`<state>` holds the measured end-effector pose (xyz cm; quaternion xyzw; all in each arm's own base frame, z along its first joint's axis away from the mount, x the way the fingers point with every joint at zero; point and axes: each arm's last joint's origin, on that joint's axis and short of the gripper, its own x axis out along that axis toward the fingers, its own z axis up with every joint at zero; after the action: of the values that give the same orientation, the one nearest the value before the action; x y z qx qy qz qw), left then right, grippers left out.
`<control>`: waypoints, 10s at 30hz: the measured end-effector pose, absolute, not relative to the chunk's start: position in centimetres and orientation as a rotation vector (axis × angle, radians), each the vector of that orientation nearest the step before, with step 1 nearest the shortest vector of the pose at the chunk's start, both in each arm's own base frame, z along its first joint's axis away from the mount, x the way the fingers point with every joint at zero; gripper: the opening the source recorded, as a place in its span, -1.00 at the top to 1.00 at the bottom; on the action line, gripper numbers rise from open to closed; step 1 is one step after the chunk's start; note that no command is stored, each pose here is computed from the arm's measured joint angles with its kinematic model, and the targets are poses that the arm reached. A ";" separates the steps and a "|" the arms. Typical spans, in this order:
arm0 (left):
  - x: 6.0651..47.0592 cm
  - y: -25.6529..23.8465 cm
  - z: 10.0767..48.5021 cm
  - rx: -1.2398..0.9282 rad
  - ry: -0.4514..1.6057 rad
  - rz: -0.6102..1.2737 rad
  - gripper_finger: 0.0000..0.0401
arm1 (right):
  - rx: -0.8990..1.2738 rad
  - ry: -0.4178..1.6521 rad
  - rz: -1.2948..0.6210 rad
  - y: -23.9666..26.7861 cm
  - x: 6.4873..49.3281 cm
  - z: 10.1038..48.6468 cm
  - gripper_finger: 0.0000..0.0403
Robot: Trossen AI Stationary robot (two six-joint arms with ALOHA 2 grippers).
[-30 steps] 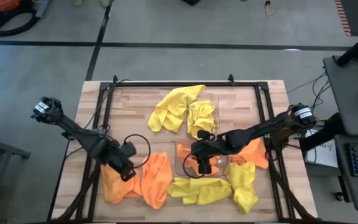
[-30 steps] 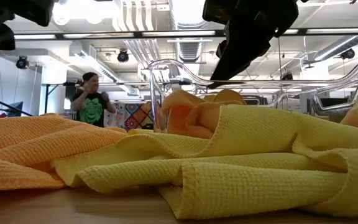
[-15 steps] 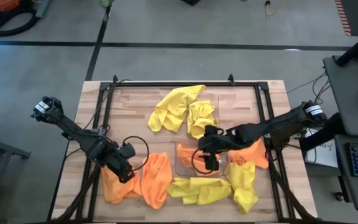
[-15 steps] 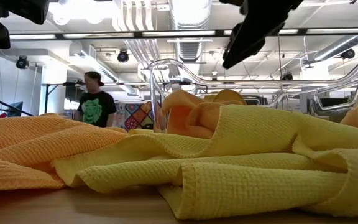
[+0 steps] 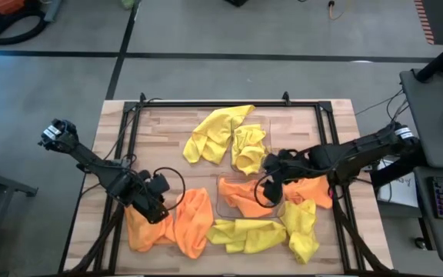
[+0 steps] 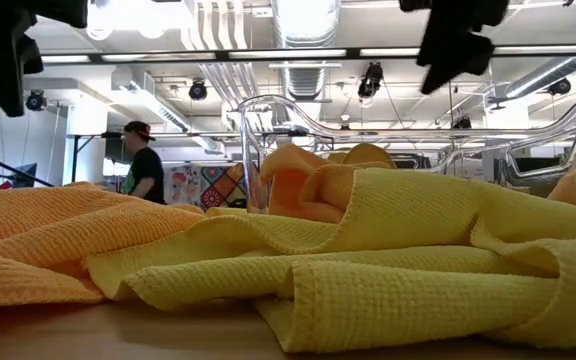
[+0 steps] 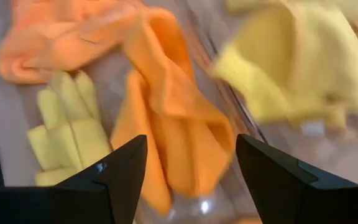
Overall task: Sort microfiber towel by color & place in baskets
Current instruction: Put the yellow towel into the top transparent bin
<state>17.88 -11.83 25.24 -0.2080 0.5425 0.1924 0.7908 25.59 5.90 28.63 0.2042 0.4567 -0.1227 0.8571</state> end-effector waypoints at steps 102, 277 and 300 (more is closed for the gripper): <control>21.7 2.9 19.0 -0.038 0.512 0.564 1.00 | 0.297 0.802 -0.317 5.7 26.7 28.5 -0.15; 21.9 -6.0 31.0 0.050 0.399 -0.013 1.00 | -0.371 0.188 -0.337 5.6 37.0 27.1 0.58; 25.3 -7.2 29.5 0.031 0.351 -0.057 1.00 | -0.310 0.180 -0.052 6.1 37.4 27.0 -0.21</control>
<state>25.29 -7.17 29.52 0.0157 0.1746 -0.0283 0.9841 37.37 6.13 26.96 -0.1544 0.0896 -0.0257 0.9836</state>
